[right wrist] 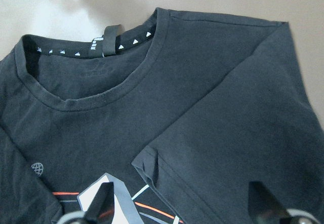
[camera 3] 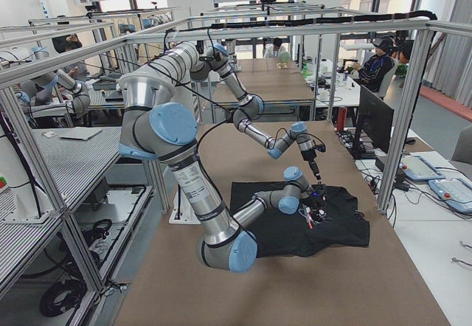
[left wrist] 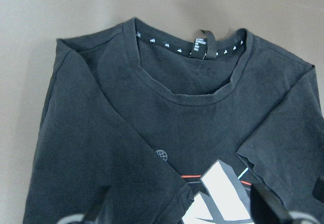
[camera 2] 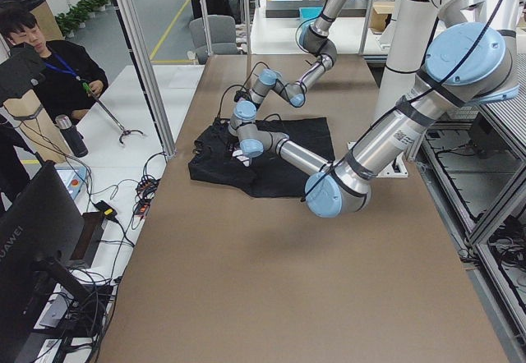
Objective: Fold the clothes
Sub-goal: 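Release the sleeves and move both grippers to the hem corners nearest the robot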
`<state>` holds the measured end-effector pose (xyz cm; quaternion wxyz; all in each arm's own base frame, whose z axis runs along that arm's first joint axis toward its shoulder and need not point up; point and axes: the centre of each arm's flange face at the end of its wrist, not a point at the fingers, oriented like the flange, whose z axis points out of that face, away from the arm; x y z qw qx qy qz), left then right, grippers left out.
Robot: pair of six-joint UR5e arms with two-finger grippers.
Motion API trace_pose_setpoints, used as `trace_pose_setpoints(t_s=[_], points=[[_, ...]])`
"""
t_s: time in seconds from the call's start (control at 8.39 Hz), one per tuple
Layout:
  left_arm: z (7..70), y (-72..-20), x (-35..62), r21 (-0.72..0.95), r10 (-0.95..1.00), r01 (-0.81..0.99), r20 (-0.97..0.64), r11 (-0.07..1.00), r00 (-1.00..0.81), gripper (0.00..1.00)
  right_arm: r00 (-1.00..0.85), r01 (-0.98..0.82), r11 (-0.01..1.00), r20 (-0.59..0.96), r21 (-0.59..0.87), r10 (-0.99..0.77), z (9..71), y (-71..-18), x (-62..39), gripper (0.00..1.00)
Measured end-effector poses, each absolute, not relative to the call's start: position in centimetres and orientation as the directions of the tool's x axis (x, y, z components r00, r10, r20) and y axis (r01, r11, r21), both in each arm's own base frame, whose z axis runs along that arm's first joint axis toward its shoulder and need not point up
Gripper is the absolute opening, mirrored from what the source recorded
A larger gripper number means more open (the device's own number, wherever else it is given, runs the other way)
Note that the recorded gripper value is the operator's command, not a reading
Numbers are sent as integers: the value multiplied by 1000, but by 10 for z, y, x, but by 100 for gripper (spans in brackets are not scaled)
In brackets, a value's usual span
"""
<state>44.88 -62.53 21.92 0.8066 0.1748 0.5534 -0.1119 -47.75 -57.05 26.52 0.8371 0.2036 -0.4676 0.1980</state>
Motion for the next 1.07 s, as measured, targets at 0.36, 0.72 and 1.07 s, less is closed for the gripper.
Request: trace_pose_setpoints(t_s=[0.36, 0.72, 1.07], points=[[252, -500, 439, -10, -127, 440, -963, 898, 236, 95, 387, -485, 874, 901, 18, 196, 271, -451, -455, 91], [284, -372, 426, -151, -244, 431, -955, 890, 169, 95, 287, -495, 854, 896, -163, 337, 285, -343, -433, 91], [318, -277, 424, -197, -300, 416, -934, 888, 197, 95, 232, -506, 837, 903, -207, 363, 333, -258, -424, 90]])
